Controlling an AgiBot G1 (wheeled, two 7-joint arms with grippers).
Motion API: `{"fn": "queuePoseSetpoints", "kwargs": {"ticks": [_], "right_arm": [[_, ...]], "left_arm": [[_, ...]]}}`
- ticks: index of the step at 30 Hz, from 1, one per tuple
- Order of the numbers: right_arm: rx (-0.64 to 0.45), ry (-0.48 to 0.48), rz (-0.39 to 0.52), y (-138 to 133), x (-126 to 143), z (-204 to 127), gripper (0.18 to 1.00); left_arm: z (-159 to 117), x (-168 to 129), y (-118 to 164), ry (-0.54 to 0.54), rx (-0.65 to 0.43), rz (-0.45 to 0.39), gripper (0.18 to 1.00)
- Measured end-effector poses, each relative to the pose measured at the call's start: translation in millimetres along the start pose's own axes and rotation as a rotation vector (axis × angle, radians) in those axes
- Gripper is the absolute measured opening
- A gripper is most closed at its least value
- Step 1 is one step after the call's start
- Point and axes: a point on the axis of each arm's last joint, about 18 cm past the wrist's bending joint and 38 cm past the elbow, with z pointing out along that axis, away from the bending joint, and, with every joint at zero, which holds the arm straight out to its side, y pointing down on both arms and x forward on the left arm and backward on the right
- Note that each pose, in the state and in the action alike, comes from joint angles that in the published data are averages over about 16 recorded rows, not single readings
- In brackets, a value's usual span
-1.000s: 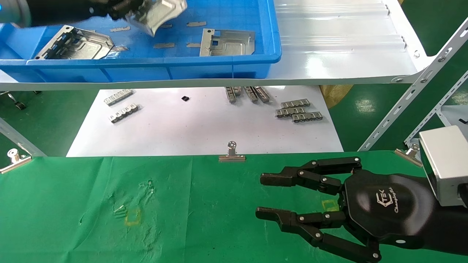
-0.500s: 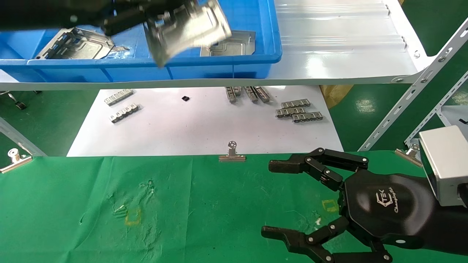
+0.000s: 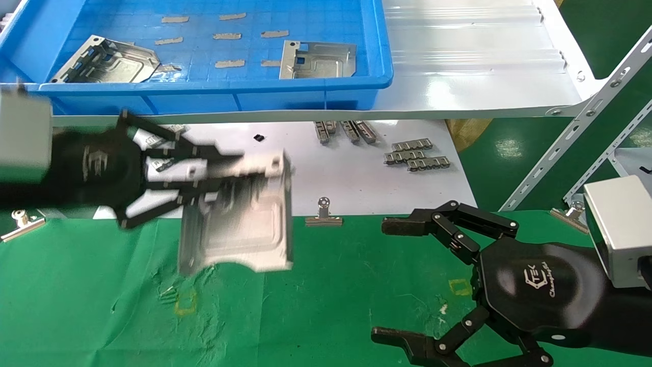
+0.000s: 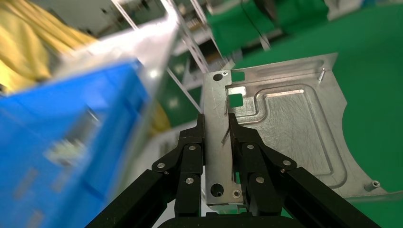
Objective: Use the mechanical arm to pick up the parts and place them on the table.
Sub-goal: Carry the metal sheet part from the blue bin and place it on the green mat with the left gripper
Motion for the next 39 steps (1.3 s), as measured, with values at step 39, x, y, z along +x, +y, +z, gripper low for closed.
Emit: {"fn": "queuePoseSetpoints", "kwargs": {"ticks": [39], "right_arm": [[0.000, 0.000, 0.000, 0, 0, 0, 1.001]], "left_arm": [[-28, 90, 138, 0.188, -0.336, 0.095, 0.298]]}}
